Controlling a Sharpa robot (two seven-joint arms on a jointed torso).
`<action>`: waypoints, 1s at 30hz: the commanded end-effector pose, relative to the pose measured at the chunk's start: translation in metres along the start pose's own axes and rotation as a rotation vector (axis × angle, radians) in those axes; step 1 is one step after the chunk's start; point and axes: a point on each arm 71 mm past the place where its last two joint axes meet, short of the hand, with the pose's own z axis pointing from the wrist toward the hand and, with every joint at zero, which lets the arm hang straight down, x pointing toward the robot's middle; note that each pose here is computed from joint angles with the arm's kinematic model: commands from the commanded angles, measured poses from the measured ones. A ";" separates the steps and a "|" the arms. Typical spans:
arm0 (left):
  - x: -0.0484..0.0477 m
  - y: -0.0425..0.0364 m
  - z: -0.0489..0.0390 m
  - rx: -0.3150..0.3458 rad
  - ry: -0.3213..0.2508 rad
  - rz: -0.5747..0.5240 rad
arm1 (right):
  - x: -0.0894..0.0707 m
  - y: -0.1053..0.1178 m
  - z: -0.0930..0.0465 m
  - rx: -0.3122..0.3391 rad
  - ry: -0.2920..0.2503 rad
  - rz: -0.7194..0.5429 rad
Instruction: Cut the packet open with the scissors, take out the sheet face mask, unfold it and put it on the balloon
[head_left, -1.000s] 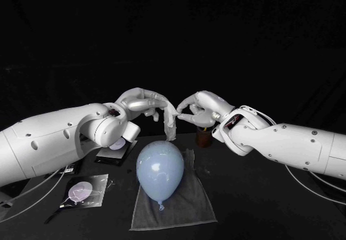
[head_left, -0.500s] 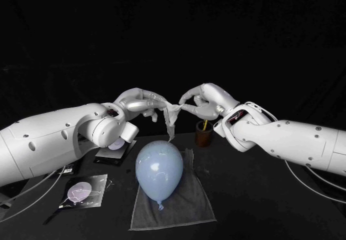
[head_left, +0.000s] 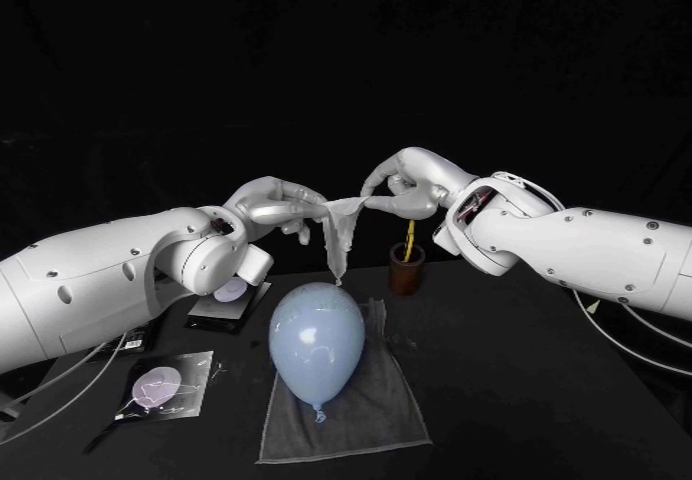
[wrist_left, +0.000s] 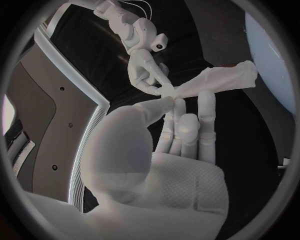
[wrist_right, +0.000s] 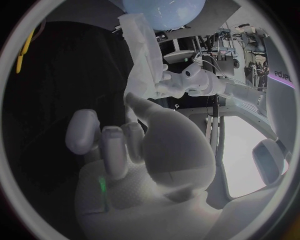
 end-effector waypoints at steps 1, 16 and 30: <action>0.0014 -0.0023 0.0021 0.025 0.014 0.011 | 0.005 -0.005 0.003 0.089 0.124 -0.065; -0.0115 -0.0053 0.0121 0.015 -0.008 0.066 | -0.022 0.007 0.017 0.094 -0.036 -0.182; -0.0138 -0.0089 0.0227 0.007 0.007 0.143 | -0.044 0.023 0.031 0.058 -0.100 -0.144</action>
